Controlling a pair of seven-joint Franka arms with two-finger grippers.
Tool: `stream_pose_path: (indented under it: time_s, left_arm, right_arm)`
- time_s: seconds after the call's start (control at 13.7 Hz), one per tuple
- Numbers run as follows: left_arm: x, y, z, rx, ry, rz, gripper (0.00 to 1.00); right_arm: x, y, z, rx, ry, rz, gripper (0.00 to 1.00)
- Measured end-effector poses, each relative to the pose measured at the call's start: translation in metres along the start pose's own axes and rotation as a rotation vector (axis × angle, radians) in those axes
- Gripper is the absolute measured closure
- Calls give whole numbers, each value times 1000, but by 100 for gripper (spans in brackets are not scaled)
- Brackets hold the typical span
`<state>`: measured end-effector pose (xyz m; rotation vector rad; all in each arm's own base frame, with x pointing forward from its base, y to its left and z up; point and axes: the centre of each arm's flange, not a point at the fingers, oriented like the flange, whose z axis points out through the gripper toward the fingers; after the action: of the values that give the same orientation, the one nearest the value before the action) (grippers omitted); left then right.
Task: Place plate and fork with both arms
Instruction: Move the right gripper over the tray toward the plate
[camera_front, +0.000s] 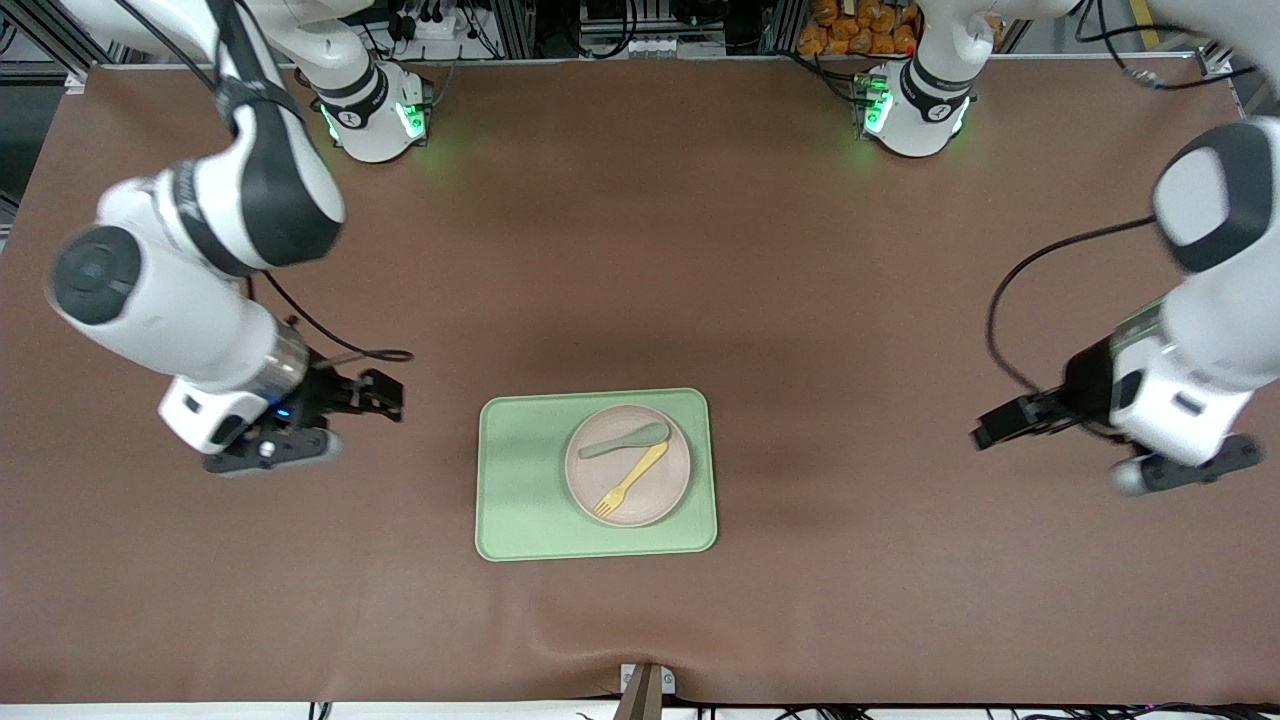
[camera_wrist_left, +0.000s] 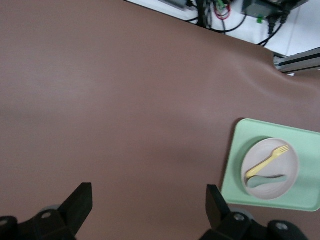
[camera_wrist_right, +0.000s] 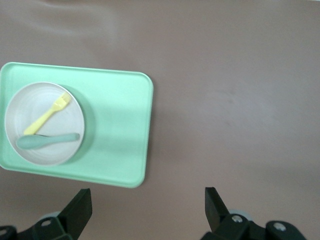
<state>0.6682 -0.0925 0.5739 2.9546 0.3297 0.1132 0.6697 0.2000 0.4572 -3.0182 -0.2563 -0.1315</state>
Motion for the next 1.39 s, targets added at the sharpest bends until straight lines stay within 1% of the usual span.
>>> stream_pose_path:
  time_s: [0.22,0.37,0.44,0.58,0.66,0.88,1.02,1.1,1.31,1.39]
  left_arm:
    - [-29,-51,-63,37,-29,89,0]
    - [-51,-88,-87,47,-44,129,0]
    - [-62,-95,-92,76,-54,151,0]
    - [-81,-86,-99,140,-83,221,0]
    - [-89,-76,-100,159,-93,257,0]
    - [-105,-38,-94,199,-108,347,0]
    - [-112,-20,-89,203,-116,383,0]
    - [-113,-19,-89,203,-117,388,0]
    - [-114,-23,-93,204,-135,419,0]
    - [-115,-24,-95,204,-139,422,0]
  right_arm:
    - [13,-29,36,9,15,-63,0]
    - [19,-42,44,17,19,-87,0]
    - [20,-46,46,21,23,-99,0]
    - [22,-58,49,34,41,-129,0]
    - [22,-64,52,39,48,-139,0]
    - [21,-71,60,43,46,-149,0]
    - [22,-75,63,45,44,-143,0]
    - [21,-80,64,49,43,-102,0]
    - [20,-116,70,68,42,167,0]
    - [21,-124,75,72,39,230,0]
